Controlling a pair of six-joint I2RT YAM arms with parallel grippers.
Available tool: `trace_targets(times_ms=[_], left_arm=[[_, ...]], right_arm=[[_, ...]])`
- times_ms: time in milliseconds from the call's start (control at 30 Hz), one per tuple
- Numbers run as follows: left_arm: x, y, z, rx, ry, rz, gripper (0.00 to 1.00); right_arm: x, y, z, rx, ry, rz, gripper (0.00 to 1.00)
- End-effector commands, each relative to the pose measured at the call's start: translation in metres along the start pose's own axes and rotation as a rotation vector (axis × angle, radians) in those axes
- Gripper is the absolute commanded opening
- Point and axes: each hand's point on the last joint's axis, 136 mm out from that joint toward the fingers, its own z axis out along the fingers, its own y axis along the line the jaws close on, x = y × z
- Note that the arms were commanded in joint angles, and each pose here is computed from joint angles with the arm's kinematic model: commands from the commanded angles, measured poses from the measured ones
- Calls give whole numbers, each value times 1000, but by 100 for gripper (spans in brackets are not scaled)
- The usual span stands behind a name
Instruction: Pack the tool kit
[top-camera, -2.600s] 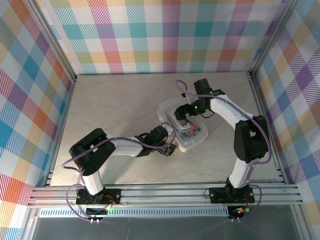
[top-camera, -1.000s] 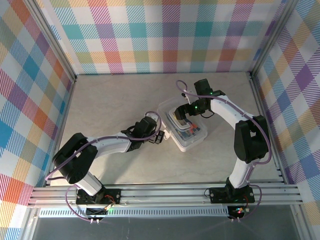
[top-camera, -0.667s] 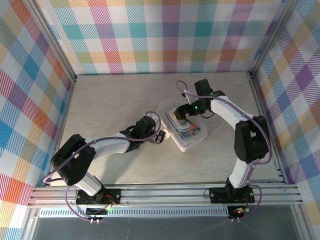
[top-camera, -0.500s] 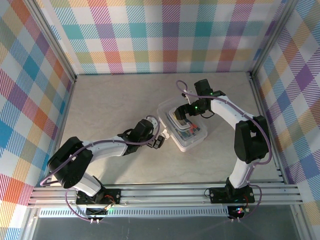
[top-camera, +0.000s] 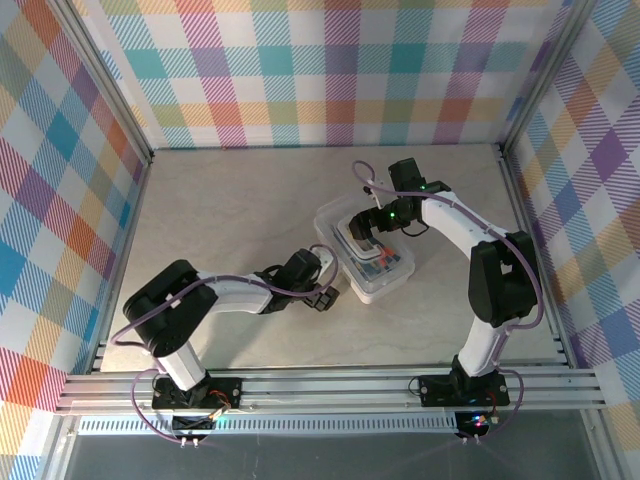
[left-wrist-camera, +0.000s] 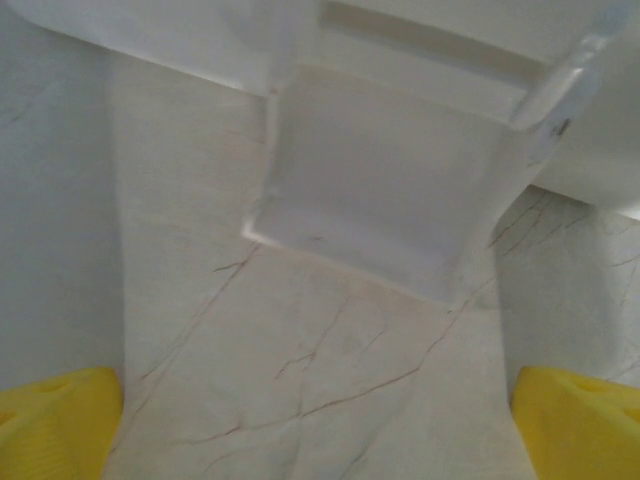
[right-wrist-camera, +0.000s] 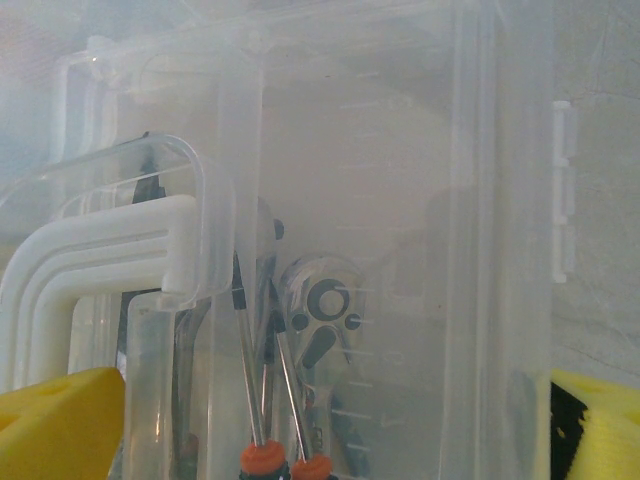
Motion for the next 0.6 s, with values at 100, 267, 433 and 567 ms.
trace_targets(times_ms=[100,267,433,567], left_arm=[[-23,-8,9,1,-62,1,100],[-20,16,15,-151,-39,-35,100],[-20,32,13,-234,-44,-69,100],[-20,40,11,-264,-43,-92,100]], right_arm=[[70,4,32,-35,260,49,99],[70,4,32,-38,263,51,99],[70,4,32,-38,266,47,99],[71,5,33,-41,268,47,99]])
